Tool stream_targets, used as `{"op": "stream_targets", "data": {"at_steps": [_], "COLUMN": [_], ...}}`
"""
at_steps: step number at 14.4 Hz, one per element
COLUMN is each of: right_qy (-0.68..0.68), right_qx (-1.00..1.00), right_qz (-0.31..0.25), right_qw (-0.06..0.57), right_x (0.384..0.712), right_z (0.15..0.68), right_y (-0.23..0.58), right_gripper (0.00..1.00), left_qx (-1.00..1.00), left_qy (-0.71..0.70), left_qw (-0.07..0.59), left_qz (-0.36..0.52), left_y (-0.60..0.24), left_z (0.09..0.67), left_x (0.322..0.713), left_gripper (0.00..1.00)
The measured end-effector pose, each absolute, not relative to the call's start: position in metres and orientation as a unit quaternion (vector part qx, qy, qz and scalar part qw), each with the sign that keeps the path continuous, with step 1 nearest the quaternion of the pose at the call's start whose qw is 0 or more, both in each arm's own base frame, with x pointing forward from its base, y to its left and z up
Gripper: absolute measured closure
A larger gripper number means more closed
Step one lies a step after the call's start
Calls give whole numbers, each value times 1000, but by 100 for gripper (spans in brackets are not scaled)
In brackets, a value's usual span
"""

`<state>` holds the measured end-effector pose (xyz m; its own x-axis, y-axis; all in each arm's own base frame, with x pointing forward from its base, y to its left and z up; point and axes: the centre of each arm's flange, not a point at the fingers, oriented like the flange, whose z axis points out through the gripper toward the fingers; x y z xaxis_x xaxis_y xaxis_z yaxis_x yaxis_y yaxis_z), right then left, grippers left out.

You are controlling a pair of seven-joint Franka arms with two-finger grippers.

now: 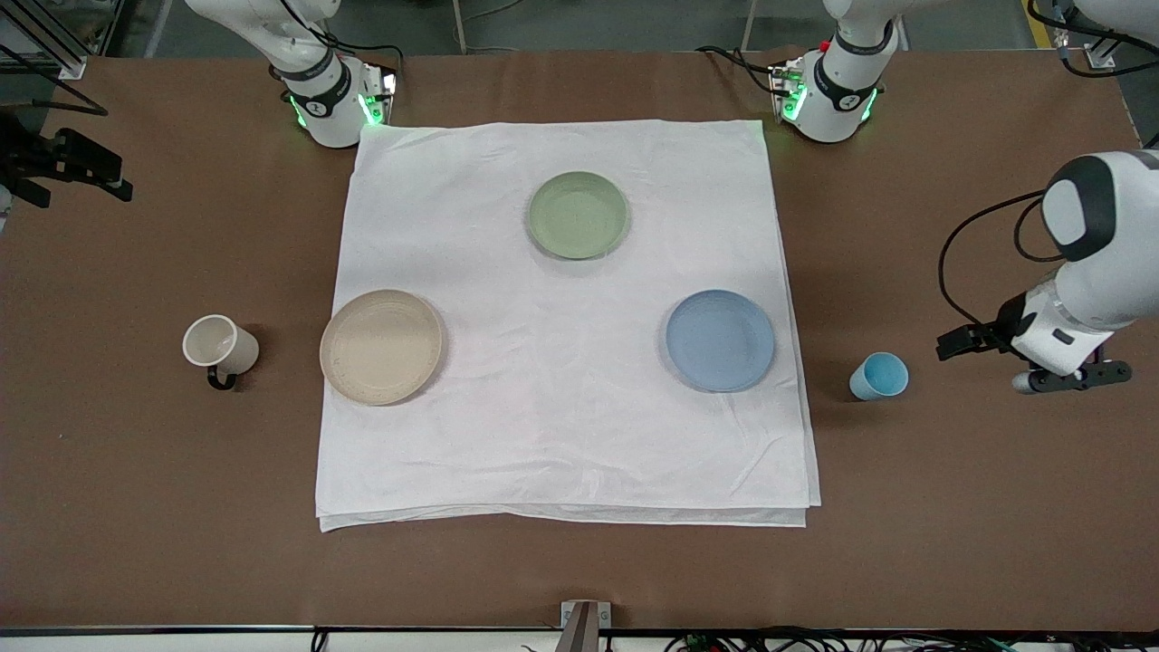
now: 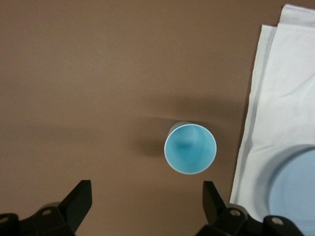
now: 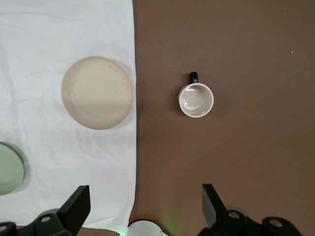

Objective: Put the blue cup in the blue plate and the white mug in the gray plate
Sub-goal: 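Move the left gripper toward the light-blue cup while the right gripper reaches the mug, then grasp the blue cup with the left gripper while the right gripper grasps the mug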

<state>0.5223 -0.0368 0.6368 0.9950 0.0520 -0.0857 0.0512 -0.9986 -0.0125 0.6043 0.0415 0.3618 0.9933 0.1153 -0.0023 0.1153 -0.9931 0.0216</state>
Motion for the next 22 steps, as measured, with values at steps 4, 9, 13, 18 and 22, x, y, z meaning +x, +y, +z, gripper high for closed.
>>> {"op": "stream_targets", "data": {"at_steps": [4,9,13,18,22], "right_qy": [21,38,37,36,36], "right_qx": [-999,-999,-999,-999,-998], "right_qz": [46,33,36,35,50], "right_qw": [3,-3,-3,-3,0], "right_x": [592,638,639,623,609], "right_z": [530,383,309,257,238], "right_y": [-103,-145,-144,-140,-137], "right_gripper": [0,0,1,8,35], "left_qx": [998,998,998,998,997], "left_qy": [58,57,52,46,64], "left_qw": [18,26,31,34,46], "left_qz": [0,-13,-26,-2,7], "left_y": [40,36,29,10,-52], "left_z": [300,247,226,252,297], "left_x": [608,609,608,617,616], "left_gripper": [19,30,56,96,96]}}
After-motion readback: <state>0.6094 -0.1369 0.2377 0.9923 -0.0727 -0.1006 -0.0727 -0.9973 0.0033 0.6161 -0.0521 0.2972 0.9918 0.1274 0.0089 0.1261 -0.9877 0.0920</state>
